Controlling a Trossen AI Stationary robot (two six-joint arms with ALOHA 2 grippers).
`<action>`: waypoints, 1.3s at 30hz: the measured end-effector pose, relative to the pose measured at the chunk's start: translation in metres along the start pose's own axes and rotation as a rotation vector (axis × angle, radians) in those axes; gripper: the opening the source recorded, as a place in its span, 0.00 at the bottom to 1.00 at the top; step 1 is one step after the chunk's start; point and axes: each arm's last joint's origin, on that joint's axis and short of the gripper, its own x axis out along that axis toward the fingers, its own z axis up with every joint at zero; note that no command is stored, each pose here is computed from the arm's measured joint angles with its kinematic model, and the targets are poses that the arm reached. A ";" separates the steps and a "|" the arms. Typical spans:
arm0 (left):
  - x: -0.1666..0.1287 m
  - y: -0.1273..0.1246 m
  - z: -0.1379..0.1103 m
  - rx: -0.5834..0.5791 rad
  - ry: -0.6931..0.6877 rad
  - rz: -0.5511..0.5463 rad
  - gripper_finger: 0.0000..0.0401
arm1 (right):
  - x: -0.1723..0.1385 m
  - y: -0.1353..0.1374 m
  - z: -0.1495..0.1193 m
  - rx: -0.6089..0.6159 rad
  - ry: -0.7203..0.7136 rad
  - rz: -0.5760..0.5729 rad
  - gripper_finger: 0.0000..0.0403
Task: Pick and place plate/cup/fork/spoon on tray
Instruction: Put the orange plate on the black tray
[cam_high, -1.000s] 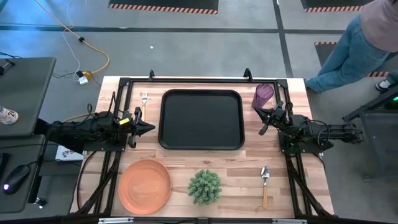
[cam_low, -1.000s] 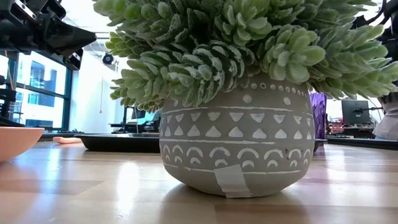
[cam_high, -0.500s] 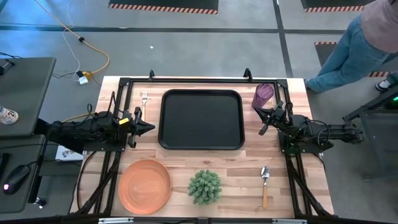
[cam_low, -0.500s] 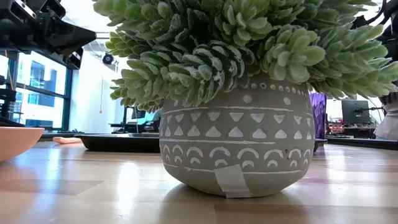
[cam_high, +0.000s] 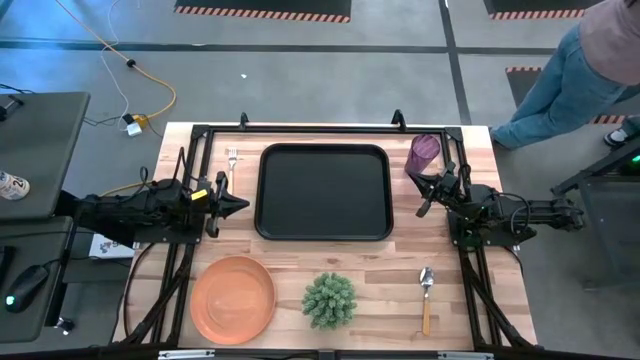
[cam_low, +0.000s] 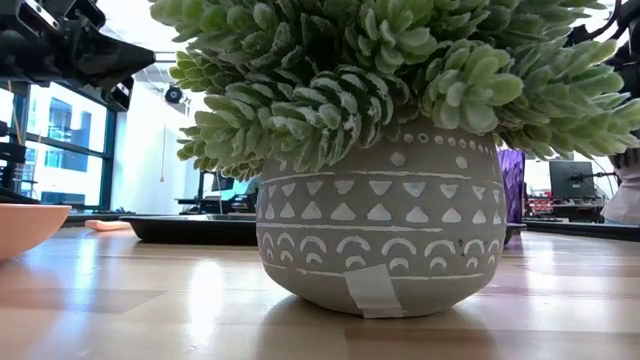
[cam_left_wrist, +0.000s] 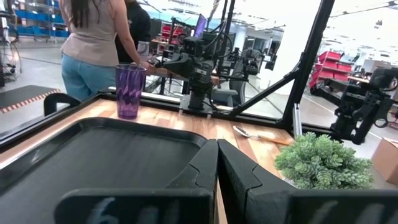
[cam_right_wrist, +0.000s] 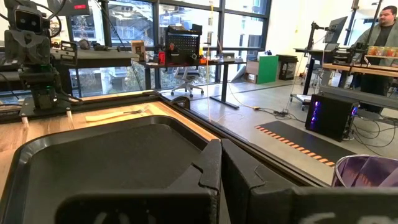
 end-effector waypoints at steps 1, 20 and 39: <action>0.000 0.000 0.000 0.000 -0.002 0.011 0.00 | 0.000 0.000 0.000 0.001 0.000 0.000 0.00; 0.000 0.003 0.000 0.044 -0.015 0.120 0.36 | 0.000 0.000 0.000 0.000 0.000 0.000 0.00; -0.015 -0.007 0.072 0.120 -0.032 0.139 0.41 | 0.000 0.000 0.000 0.000 0.000 0.000 0.00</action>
